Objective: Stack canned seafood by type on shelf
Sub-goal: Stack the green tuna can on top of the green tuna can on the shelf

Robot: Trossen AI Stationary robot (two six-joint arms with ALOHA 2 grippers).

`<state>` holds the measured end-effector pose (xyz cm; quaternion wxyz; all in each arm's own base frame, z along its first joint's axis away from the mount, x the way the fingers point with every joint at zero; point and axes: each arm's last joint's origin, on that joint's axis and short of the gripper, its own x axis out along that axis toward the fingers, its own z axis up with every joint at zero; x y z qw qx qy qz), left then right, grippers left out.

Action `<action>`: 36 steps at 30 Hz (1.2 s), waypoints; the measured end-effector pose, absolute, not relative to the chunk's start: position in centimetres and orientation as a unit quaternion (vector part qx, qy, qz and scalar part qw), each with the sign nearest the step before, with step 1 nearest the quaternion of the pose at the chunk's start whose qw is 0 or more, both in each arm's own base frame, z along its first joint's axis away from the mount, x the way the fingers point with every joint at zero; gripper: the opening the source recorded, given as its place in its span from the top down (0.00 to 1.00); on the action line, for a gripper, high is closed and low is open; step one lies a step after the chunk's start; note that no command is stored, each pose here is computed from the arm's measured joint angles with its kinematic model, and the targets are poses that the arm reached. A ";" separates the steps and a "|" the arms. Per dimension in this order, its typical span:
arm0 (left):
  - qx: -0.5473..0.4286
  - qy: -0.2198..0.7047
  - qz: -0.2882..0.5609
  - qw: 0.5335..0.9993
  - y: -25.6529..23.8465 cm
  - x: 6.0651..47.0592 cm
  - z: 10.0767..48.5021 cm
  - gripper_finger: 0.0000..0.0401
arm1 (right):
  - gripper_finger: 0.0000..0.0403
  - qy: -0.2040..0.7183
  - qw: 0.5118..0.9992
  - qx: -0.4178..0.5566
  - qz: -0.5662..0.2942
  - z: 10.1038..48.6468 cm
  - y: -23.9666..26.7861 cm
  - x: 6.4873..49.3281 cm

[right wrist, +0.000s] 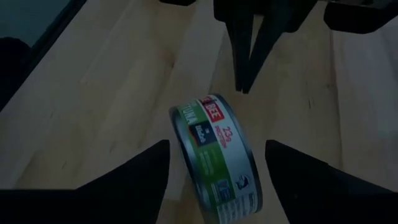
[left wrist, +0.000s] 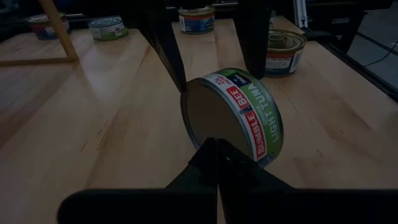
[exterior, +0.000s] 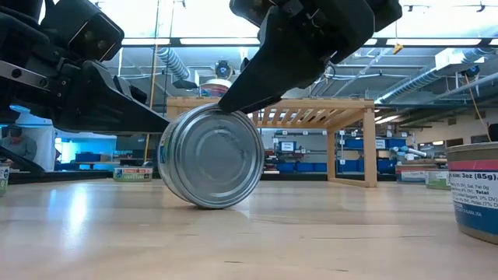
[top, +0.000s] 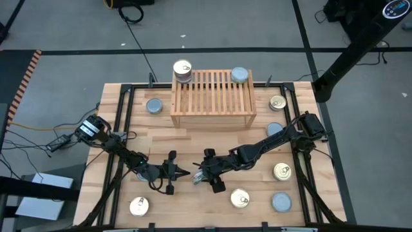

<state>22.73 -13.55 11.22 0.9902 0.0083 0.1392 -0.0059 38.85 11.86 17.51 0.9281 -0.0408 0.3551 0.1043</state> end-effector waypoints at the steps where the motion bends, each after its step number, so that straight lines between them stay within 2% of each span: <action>1: 0.008 0.139 -0.006 0.990 -13.5 22.7 11.2 0.99 | 0.31 0.356 0.928 -0.040 0.106 17.5 11.8 38.9; 6: 0.008 0.139 -0.006 0.990 -13.5 22.7 11.2 0.99 | 0.31 0.356 0.926 -0.044 0.120 17.5 11.8 38.9; 17: 0.008 0.139 -0.006 0.990 -13.5 22.7 11.2 0.99 | 0.48 0.357 0.923 -0.046 0.134 17.5 11.7 38.9; 28: 0.008 0.141 -0.005 0.990 -13.5 22.7 11.2 0.99 | 0.62 0.374 0.916 -0.056 0.130 15.5 11.0 39.5; 36: 0.006 0.145 -0.004 0.989 -13.5 22.7 11.1 0.99 | 0.60 0.357 0.923 -0.055 0.129 16.5 11.1 39.5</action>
